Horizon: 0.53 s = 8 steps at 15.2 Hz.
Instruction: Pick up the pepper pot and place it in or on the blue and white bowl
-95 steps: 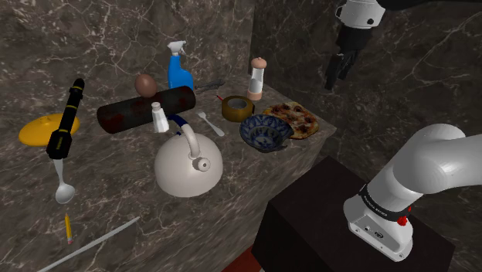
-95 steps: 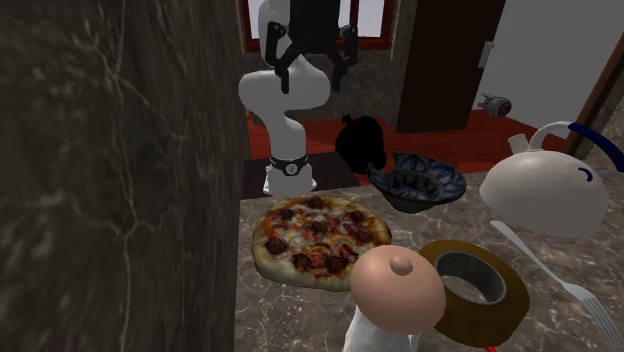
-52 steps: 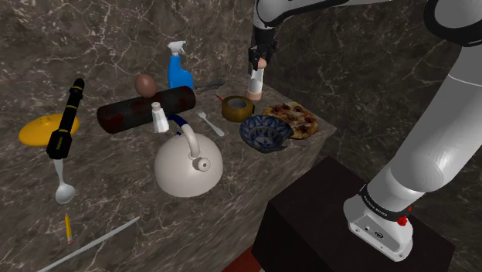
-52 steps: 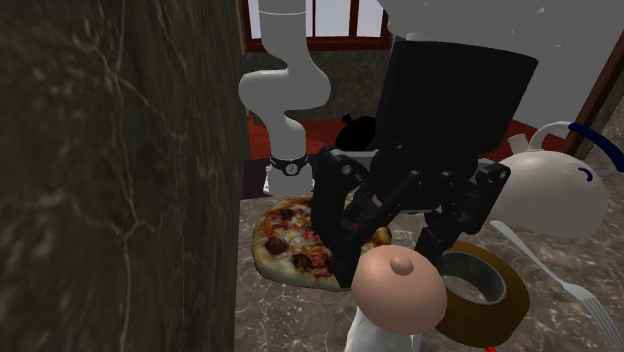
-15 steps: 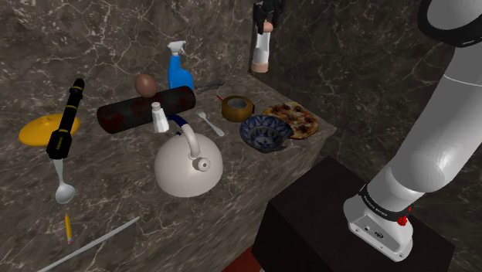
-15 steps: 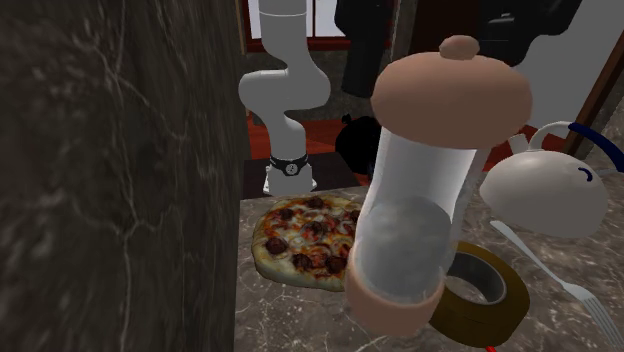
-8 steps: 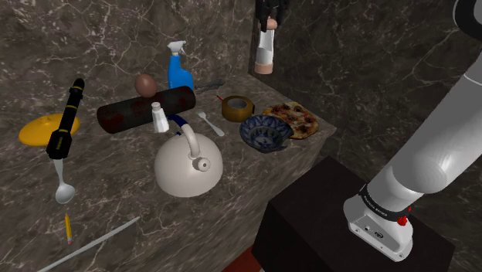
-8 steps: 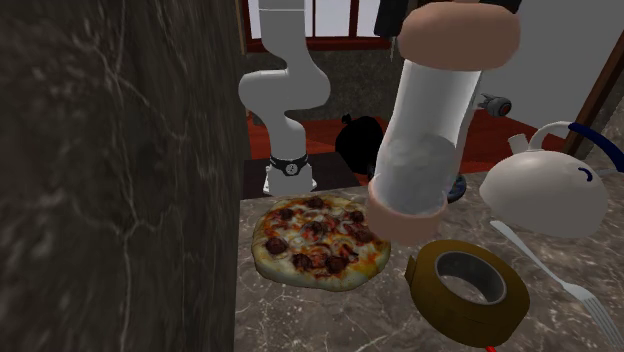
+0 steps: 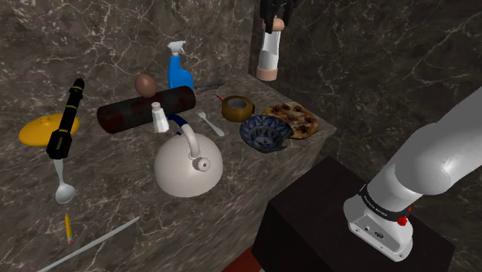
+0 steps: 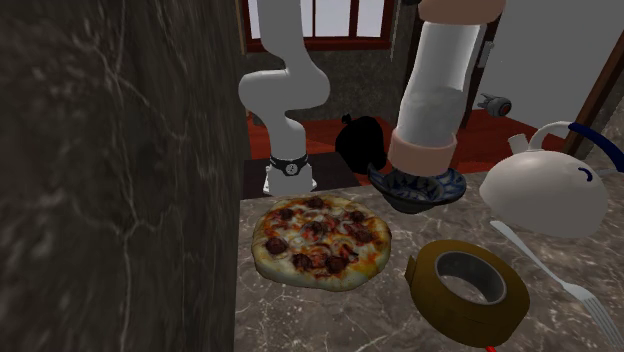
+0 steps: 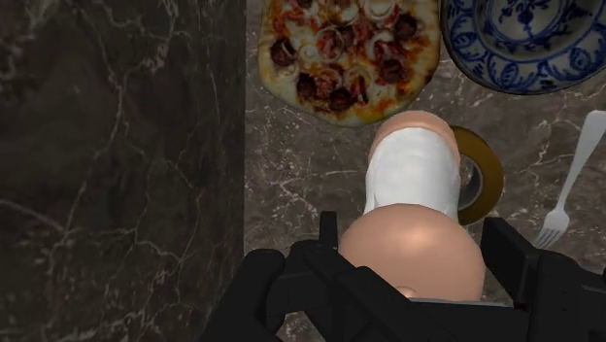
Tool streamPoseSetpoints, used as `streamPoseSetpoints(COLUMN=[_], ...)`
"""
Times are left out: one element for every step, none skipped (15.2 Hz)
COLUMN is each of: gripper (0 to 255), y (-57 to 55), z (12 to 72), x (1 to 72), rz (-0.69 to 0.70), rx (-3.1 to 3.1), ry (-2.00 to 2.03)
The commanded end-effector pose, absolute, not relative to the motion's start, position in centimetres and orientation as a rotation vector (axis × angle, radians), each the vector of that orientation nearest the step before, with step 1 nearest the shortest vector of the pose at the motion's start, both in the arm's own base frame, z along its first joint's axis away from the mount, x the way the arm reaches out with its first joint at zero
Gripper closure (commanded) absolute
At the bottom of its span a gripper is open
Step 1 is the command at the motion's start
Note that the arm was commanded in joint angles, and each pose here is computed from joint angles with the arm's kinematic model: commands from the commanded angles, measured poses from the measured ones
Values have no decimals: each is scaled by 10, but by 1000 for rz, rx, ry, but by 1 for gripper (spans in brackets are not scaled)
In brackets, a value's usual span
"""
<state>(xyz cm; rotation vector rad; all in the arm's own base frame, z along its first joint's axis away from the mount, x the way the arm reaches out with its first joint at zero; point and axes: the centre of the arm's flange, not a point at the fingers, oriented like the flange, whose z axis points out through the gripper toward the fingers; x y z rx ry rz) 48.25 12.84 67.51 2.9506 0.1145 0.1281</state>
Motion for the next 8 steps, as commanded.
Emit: streamPoseSetpoints(gripper=[255, 255, 255, 255, 255, 255, 255, 255], y=[144, 152, 159, 167, 175, 182, 190, 197], z=[680, 683, 686, 688, 691, 694, 696, 699], x=[459, 448, 438, 427, 417, 406, 396, 385], rz=[128, 128, 128, 128, 128, 128, 128, 128], rx=[2950, 2950, 2950, 2950, 2950, 2950, 2950, 2950], ry=[113, 113, 113, 113, 113, 113, 113, 113])
